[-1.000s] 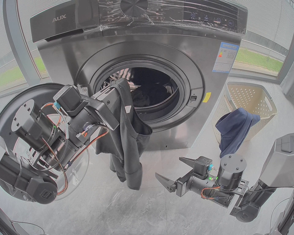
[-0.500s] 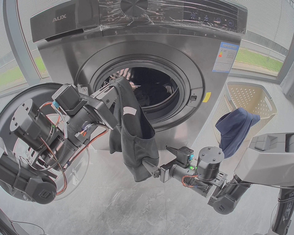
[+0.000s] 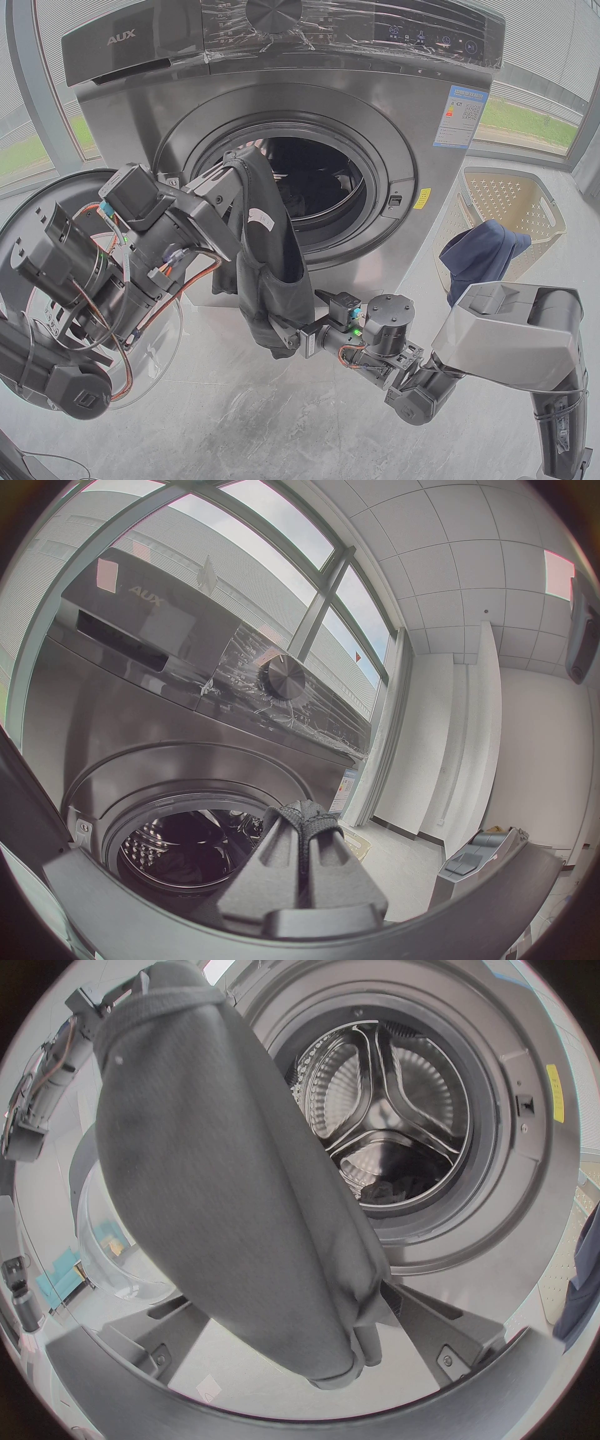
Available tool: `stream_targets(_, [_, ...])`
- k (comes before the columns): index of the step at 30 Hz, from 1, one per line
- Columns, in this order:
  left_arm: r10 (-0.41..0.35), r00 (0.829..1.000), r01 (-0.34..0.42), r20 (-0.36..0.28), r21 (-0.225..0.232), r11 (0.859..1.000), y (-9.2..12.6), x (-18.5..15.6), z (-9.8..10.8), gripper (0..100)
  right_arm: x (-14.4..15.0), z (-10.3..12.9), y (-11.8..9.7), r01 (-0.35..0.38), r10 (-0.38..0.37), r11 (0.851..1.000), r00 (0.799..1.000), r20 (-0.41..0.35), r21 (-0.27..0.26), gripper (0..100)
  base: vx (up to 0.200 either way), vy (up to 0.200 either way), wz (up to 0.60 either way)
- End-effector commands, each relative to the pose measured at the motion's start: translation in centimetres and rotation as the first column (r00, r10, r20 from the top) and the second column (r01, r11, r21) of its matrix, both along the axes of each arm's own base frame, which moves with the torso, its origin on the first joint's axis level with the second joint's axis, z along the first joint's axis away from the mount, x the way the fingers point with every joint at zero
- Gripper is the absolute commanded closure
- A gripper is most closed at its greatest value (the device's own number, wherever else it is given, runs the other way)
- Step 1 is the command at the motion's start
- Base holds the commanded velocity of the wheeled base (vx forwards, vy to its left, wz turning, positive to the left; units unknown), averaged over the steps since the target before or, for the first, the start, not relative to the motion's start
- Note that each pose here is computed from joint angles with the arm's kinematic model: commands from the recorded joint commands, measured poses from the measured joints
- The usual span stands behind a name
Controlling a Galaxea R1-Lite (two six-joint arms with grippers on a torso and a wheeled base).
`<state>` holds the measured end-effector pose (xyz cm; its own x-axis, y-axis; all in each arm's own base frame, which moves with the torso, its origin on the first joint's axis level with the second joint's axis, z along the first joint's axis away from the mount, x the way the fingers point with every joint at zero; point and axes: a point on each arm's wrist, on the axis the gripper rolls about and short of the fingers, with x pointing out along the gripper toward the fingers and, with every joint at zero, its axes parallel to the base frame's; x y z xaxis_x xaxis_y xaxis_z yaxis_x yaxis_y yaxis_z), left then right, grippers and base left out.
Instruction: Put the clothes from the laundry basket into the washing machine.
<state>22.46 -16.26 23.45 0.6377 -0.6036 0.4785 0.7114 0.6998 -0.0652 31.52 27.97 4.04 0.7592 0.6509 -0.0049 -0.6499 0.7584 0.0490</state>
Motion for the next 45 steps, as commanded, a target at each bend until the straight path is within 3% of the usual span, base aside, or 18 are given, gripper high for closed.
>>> stream_targets(1, [-0.016,1.000,0.016,0.015,-0.011,1.000,-0.1,-0.6,0.5,100,1.3,-2.2,0.6,0.011,-0.011,1.000,1.000,-0.009,-0.015,0,0.000,0.000,0.00])
stream_targets(10, [-0.020,1.000,0.020,0.017,-0.011,1.000,-0.1,-0.7,0.5,100,3.1,-1.5,1.8,0.019,-0.021,0.999,0.998,0.052,0.041,0,0.000,0.000,0.00])
stream_targets(18, [-0.024,1.000,0.024,0.019,-0.010,1.000,-0.1,-0.7,0.6,100,3.5,-2.0,2.7,0.009,-0.013,0.998,0.998,0.067,0.056,0,0.000,0.000,0.00])
stream_targets(19, [-0.024,1.000,0.024,0.019,-0.010,1.000,-0.1,-0.7,0.6,100,3.5,-2.0,2.8,0.009,-0.013,0.998,0.997,0.070,0.058,100,0.000,0.000,0.00])
stream_targets(23, [-0.010,1.000,0.010,0.017,-0.013,1.000,0.1,-0.5,0.6,100,3.9,-1.4,2.4,0.019,-0.025,0.997,0.996,0.083,0.070,100,0.000,0.000,0.00])
stream_targets(31, [0.030,0.999,-0.030,-0.023,0.015,0.999,0.7,0.3,-0.4,100,4.1,3.4,-3.0,0.117,-0.131,0.986,0.985,0.116,0.116,100,0.000,0.000,0.00])
stream_targets(34, [0.054,0.995,-0.050,-0.079,0.059,0.997,1.2,1.2,-2.0,100,3.1,6.3,-5.6,0.152,-0.172,0.978,0.976,0.134,0.143,100,0.000,0.000,0.00])
stream_targets(39, [0.072,0.987,-0.056,-0.146,0.111,0.992,1.3,1.8,-4.2,100,1.5,8.9,-6.4,0.140,-0.170,0.971,0.974,0.152,0.192,100,0.000,0.000,0.00])
stream_targets(42, [0.117,0.971,-0.078,-0.210,0.187,0.979,1.9,2.8,-7.1,100,0.2,10.5,-6.9,0.126,-0.162,0.969,0.973,0.164,0.212,100,0.000,0.000,0.00])
stream_targets(45, [0.115,0.964,-0.052,-0.241,0.251,0.966,2.2,3.0,-9.1,100,-0.3,10.6,-7.2,0.120,-0.157,0.966,0.975,0.156,0.228,100,0.000,0.000,0.00])
